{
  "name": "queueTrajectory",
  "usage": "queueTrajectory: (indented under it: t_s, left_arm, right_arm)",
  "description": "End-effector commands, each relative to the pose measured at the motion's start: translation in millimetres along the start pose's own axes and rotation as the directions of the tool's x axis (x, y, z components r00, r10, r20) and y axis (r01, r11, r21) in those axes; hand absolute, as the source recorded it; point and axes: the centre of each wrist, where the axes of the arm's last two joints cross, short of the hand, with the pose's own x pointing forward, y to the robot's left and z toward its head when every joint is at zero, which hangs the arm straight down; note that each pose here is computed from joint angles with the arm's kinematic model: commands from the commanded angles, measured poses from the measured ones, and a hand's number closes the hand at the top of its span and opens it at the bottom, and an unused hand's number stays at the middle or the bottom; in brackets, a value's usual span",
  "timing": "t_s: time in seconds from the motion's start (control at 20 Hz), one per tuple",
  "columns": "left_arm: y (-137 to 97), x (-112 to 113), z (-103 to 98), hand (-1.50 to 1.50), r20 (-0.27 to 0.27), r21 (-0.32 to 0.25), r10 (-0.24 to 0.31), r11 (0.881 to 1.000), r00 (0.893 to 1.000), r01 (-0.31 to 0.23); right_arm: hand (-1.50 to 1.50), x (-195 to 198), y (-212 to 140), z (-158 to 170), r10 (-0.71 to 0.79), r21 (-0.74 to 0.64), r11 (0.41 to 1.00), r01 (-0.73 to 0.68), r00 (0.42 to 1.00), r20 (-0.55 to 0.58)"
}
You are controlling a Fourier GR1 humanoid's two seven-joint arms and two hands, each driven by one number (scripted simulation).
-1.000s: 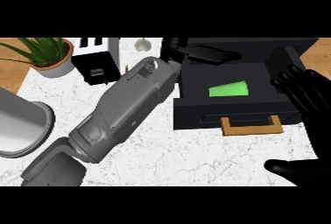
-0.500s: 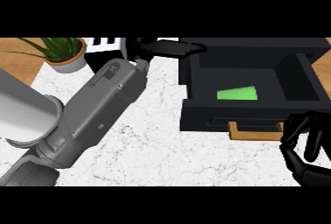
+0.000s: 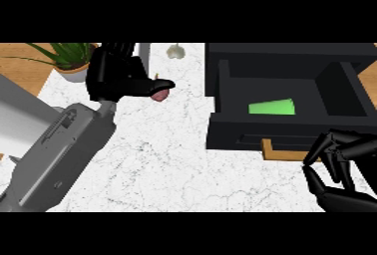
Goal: Pick up the cup, place it into the drawer and close the drawer
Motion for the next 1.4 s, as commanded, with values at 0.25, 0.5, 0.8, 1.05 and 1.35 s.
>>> queueTrajectory:
  t_s: [0.25, 0.5, 0.8, 1.05, 1.35]
  left_arm:
    - [61.6, 18.0, 49.4, -1.50, -0.007, 0.040, 0.033, 0.999, 0.999, -0.033]
    - [108.6, 11.1, 80.7, -1.50, -0.026, 0.049, 0.018, 0.999, 0.999, -0.016]
    - [127.7, 8.9, 115.1, -1.50, -0.008, 0.064, 0.012, 0.998, 1.000, -0.012]
    - [137.6, 10.7, 119.0, -1.50, -0.010, 0.050, 0.017, 0.999, 1.000, -0.017]
    - [152.6, 26.1, 134.4, -1.50, -0.012, 0.035, 0.031, 0.999, 0.999, -0.030]
  right_arm:
    - [1.50, -26.5, 17.6, -19.6, 0.298, 0.127, 0.948, -0.292, 0.954, -0.033]
    - [1.50, -51.0, 40.1, -19.5, 0.492, 0.224, 0.849, -0.478, 0.871, -0.007]
    - [1.50, -87.4, 42.6, -42.1, 0.556, 0.231, 0.813, -0.535, 0.830, -0.032]
    - [-1.50, -129.6, 59.4, -70.3, 0.612, 0.293, 0.770, -0.567, 0.786, -0.086]
    - [-1.50, -169.8, 61.7, -85.6, 0.626, 0.343, 0.752, -0.562, 0.773, -0.106]
